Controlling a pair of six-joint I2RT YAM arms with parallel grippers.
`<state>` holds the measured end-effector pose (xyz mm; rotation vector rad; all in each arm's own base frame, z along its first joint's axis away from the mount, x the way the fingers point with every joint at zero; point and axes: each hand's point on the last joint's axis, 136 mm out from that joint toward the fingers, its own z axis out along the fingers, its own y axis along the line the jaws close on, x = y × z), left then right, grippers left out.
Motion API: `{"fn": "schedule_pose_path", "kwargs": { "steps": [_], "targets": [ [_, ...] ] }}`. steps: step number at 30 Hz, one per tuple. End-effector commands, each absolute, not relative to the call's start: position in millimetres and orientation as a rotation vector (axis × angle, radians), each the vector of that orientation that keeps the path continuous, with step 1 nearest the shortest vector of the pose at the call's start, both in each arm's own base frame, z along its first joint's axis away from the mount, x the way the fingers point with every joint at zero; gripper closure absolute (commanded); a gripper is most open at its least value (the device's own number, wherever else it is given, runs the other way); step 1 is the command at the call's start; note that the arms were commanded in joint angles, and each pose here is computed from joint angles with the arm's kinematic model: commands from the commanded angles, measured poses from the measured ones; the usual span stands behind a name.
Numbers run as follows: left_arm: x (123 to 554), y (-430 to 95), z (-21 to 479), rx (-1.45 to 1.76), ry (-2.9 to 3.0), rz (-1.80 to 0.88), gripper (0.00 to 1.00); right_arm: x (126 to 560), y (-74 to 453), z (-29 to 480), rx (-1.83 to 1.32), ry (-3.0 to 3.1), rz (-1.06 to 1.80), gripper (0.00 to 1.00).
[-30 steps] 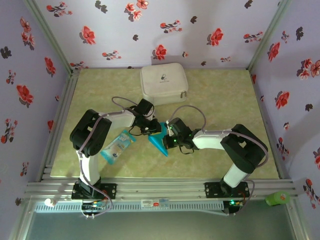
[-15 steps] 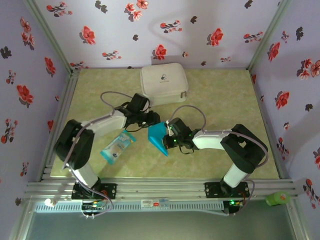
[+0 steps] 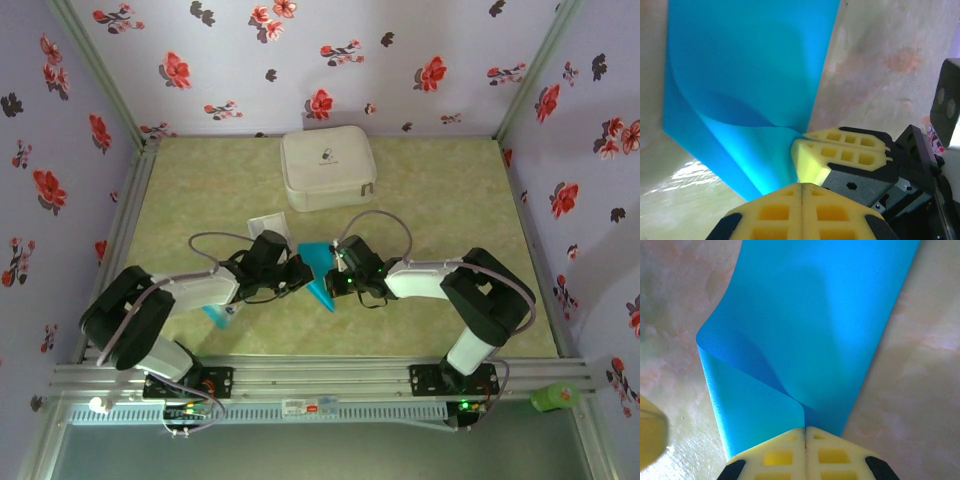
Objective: Fold a paper plane with a square sheet of paper (pick it up from the middle)
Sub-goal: Third fold the triangle at the center of the table.
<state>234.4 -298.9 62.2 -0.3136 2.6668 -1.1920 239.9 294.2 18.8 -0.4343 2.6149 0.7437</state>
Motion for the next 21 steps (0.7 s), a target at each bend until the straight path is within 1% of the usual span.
{"fn": "schedule_pose_path", "kwargs": {
  "steps": [1,17,21],
  "targets": [
    [241.4,-311.0,66.6,-0.361,2.593,-1.291,1.0,238.8,281.5,4.6,-0.398,2.658,0.674,1.0],
    [234.5,-310.7,40.4,-0.359,2.666,-1.255,1.0,236.0,277.9,0.1,-0.393,2.667,0.664,1.0],
    [232.1,-305.5,30.1,-0.353,2.715,-1.185,1.0,235.9,277.1,-0.7,-0.393,2.667,0.661,1.0]
  ]
}}
